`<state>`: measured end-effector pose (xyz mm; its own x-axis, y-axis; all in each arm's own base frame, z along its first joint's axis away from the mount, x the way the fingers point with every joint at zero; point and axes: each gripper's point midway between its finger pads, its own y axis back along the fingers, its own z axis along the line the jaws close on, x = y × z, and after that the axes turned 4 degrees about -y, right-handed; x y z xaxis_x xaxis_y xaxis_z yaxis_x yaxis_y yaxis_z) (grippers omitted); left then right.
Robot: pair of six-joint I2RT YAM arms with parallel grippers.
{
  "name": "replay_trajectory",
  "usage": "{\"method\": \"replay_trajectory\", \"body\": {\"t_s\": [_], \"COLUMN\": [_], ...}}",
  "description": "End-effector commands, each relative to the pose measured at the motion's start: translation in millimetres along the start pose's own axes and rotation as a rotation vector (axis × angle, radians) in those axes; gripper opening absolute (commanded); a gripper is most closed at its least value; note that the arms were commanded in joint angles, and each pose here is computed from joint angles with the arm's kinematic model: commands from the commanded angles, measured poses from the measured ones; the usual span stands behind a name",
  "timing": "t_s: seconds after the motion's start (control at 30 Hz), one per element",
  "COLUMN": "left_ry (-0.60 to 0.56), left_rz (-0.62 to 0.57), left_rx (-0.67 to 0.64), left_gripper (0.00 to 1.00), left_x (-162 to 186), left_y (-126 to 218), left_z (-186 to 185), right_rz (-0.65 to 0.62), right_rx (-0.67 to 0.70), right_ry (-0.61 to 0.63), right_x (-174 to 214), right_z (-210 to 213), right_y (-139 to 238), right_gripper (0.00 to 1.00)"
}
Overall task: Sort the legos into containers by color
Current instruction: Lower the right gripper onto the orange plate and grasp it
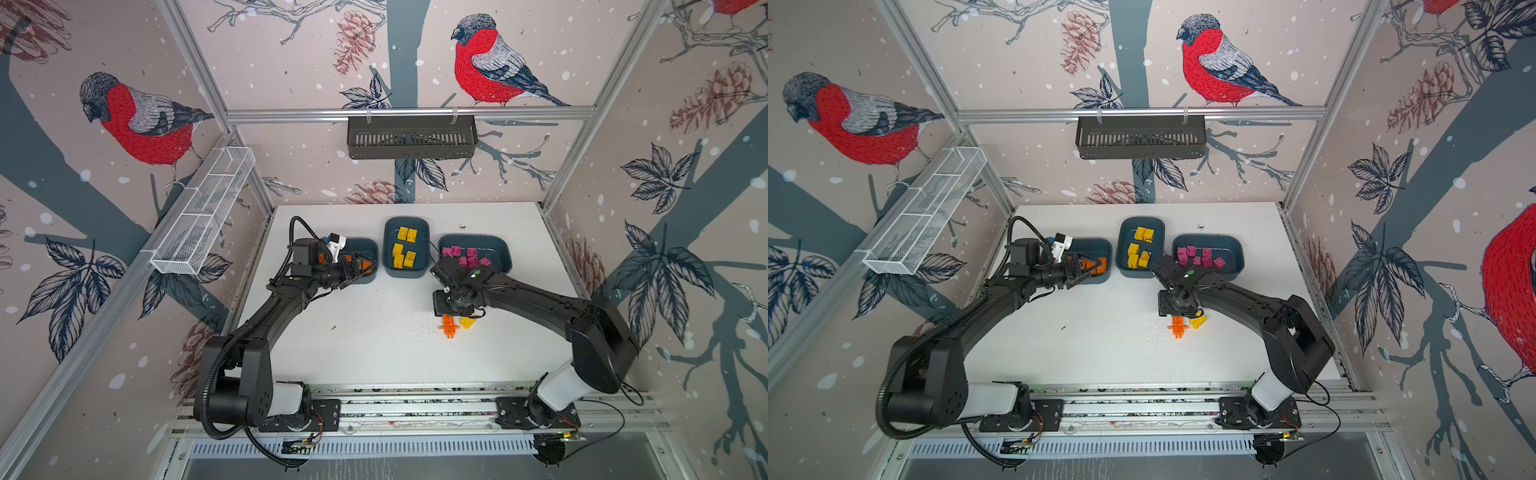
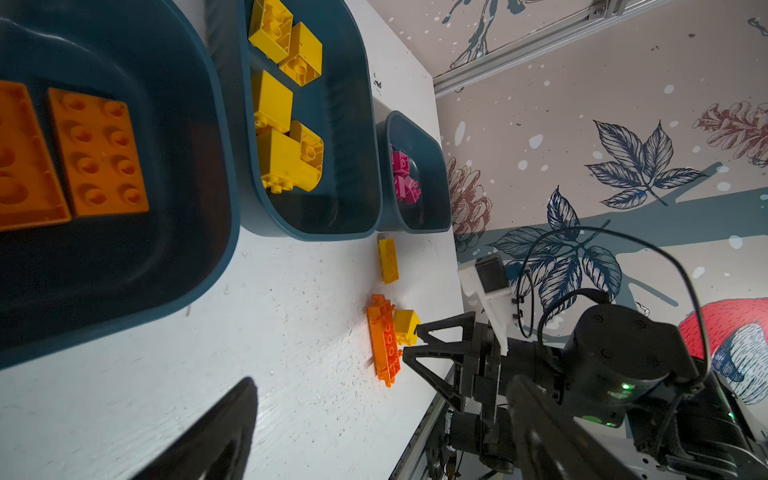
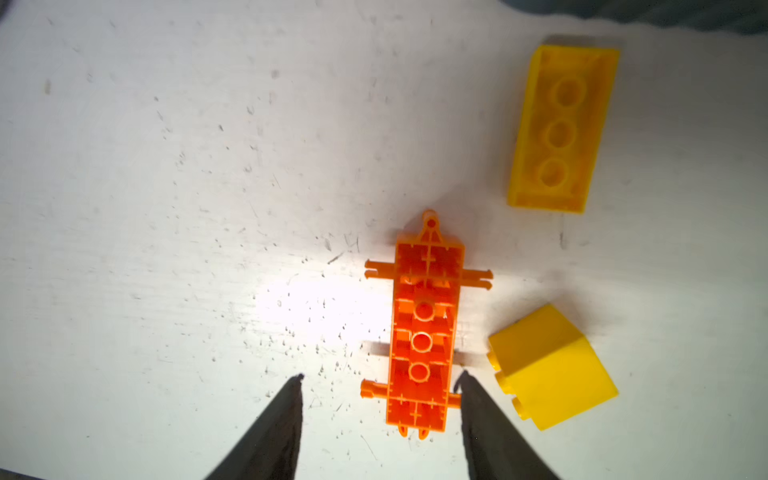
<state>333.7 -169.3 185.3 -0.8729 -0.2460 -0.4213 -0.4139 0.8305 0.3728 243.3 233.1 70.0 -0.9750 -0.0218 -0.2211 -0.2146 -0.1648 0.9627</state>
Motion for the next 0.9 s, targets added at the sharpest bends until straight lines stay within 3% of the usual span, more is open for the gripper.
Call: {"method": "replay_trajectory", "body": {"t_s": [0.0, 0.3, 0.57, 0.73, 0.87], "left_ry": [-0.044, -0.046, -0.051, -0.056, -0.052], "left_rz": [-0.01, -0.011, -0.007, -0.01, -0.037], "left_rx": [0.021, 0.007, -0.001, -0.016, -0.026], "left_gripper": [0.94, 0.93, 0.93, 0.94, 0.93], "left_x": [-2.1, 3.4, 4.1, 2.8, -3.6], "left_y": [1.7, 4.8, 6.6, 12.4, 25.3], "left_z": [-6.6, -5.2, -5.1, -3.7, -3.3], "right_rz": [-0.009, -0.011, 0.005, -0.029, -0.072], "right_rx": [0.054, 0.15, 0.149, 0.145, 0.051], "right_ry": [-0.001, 0.016, 0.013, 0.029, 0.039], "right_x": [3.6, 1.4, 1.9, -15.9, -42.0], "right_z": [-5.4, -22.1, -21.1, -12.0, 21.9], "right_y": [-12.1, -34.5, -45.3, -29.6, -1.8], "right_gripper": [0.58, 0.54, 0.39, 0.3, 0.29]}}
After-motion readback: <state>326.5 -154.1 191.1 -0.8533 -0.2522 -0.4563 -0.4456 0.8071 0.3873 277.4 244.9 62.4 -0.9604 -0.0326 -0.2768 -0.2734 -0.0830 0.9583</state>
